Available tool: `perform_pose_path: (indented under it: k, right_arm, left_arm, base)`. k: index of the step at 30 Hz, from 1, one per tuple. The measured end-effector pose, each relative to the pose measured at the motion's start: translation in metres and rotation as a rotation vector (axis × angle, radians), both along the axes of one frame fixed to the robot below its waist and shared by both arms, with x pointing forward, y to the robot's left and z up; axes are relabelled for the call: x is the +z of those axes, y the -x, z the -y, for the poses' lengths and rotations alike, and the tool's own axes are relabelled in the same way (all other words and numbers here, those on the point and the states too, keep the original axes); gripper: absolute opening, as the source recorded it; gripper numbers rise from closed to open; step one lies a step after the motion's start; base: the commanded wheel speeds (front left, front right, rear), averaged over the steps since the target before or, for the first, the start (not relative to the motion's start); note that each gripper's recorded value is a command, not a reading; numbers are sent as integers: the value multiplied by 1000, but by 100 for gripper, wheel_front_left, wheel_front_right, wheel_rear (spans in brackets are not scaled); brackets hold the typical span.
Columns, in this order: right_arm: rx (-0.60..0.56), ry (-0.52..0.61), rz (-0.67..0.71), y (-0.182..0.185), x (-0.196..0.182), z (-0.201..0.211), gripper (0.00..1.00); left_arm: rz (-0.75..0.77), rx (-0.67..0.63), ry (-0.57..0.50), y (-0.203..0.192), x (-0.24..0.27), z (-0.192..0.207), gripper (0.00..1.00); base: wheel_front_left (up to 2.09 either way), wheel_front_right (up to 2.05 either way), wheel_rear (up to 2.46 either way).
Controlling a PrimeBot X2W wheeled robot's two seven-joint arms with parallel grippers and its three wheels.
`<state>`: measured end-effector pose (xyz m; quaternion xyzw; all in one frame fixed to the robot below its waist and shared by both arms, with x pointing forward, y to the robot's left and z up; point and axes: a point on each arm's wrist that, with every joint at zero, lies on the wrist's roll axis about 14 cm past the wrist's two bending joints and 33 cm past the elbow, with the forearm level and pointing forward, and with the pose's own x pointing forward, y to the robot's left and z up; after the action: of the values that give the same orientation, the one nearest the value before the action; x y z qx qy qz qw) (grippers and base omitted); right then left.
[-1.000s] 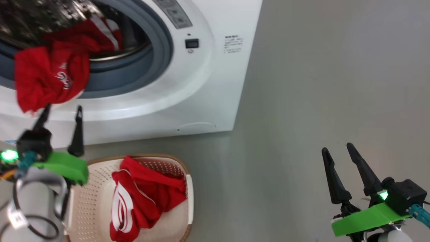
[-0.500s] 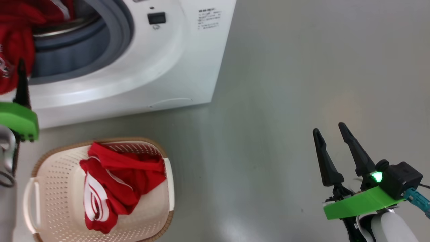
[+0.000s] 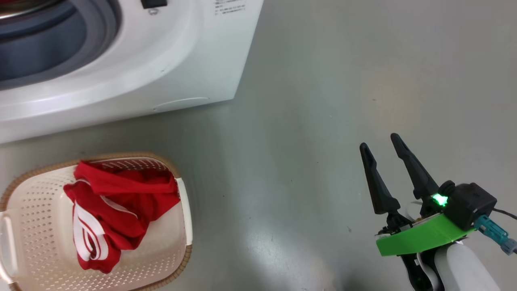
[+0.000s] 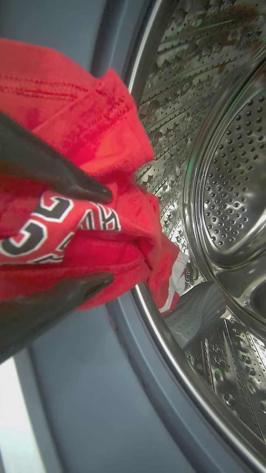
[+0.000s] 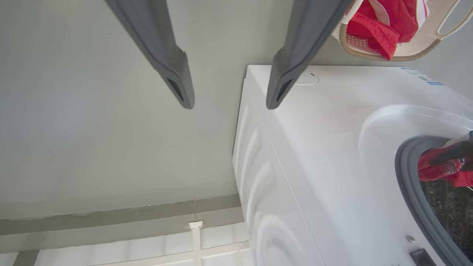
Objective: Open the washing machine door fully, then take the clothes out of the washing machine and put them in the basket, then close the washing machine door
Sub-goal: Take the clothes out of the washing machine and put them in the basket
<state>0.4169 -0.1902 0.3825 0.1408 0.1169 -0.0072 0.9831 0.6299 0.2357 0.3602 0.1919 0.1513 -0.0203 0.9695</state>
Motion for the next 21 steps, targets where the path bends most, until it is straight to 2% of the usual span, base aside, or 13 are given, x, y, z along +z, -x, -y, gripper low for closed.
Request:
perform_pose_path:
  k: [10, 11, 12, 14, 15, 21]
  right_arm:
    - [-21, 9, -20, 0, -7, 6, 100]
    - [-23, 9, -21, 1, -7, 6, 100]
    - [-25, 8, -20, 1, -7, 7, 100]
    - [-27, 7, -17, 1, -6, 6, 100]
    - [-27, 6, -15, 0, -5, 6, 100]
    - [-26, 3, -10, 0, -4, 5, 100]
  left_arm:
    - [-20, 0, -48, -17, -14, 1, 100]
    - [-21, -1, -49, -18, -14, 1, 97]
    - [-23, -1, -52, -19, -14, 1, 53]
    - [-25, 0, -56, -19, -14, 1, 6]
    - [-27, 0, -58, -18, -14, 1, 0]
    - [-29, 4, -61, -18, -13, -2, 0]
  base:
    - [0, 0, 0]
    - [0, 0, 0]
    - [0, 0, 0]
    - [0, 0, 0]
    - [0, 0, 0]
    - [0, 0, 0]
